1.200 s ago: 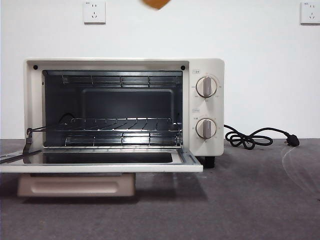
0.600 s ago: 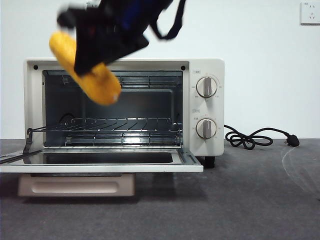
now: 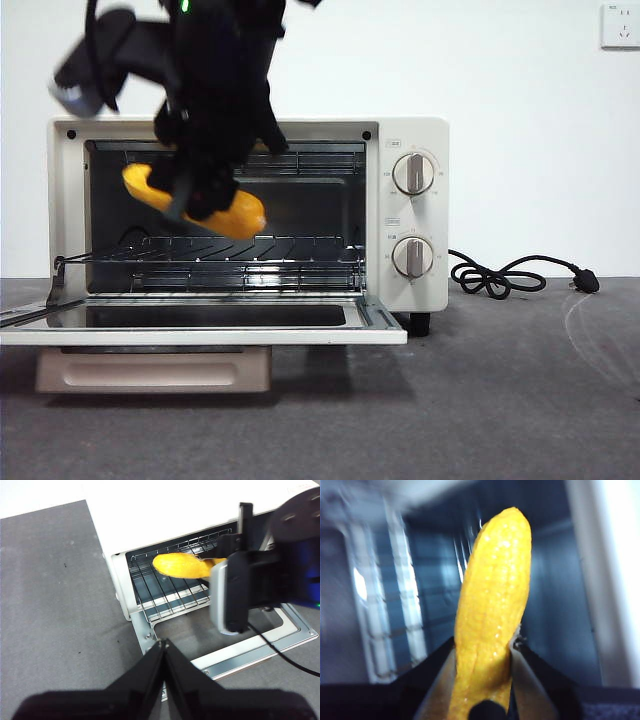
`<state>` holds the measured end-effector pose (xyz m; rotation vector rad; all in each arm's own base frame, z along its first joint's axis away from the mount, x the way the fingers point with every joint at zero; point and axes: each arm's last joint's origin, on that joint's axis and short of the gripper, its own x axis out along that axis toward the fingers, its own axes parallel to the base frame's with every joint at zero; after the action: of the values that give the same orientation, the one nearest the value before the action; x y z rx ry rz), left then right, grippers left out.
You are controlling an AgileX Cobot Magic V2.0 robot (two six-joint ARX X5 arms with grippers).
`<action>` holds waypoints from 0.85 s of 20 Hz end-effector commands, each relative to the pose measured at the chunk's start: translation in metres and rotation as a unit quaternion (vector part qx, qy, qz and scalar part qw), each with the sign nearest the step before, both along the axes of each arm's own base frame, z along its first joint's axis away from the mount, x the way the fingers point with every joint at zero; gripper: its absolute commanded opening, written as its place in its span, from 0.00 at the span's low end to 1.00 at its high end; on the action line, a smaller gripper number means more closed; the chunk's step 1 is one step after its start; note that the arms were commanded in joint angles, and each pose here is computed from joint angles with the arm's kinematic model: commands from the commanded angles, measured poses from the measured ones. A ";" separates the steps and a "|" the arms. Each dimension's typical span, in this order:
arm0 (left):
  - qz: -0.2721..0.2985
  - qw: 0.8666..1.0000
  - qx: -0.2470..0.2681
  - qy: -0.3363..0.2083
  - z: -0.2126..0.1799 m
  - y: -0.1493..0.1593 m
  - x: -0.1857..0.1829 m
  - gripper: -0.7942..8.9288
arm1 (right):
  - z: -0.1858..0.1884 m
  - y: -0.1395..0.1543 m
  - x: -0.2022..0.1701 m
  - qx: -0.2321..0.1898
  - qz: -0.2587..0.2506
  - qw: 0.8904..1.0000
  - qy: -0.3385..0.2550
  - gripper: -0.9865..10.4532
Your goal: Take the corn from the table,put the corn in the oven
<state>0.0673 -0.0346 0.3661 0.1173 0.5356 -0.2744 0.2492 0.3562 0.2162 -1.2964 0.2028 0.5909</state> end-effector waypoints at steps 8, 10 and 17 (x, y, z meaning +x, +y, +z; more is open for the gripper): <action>0.001 1.000 -0.003 -0.002 0.000 0.000 -0.001 0.08 | -0.021 -0.012 0.022 -0.020 -0.059 0.998 0.019 0.33; 0.001 1.000 -0.003 -0.002 0.000 0.001 -0.001 0.08 | -0.021 -0.012 0.022 -0.008 -0.067 0.997 0.022 0.48; 0.001 1.000 -0.003 -0.003 0.000 0.000 -0.001 0.08 | -0.020 -0.009 0.017 -0.001 -0.101 0.995 0.006 0.55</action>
<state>0.0671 -0.0345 0.3660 0.1179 0.5369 -0.2742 0.2598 0.3507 0.2039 -1.2656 0.3134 0.4480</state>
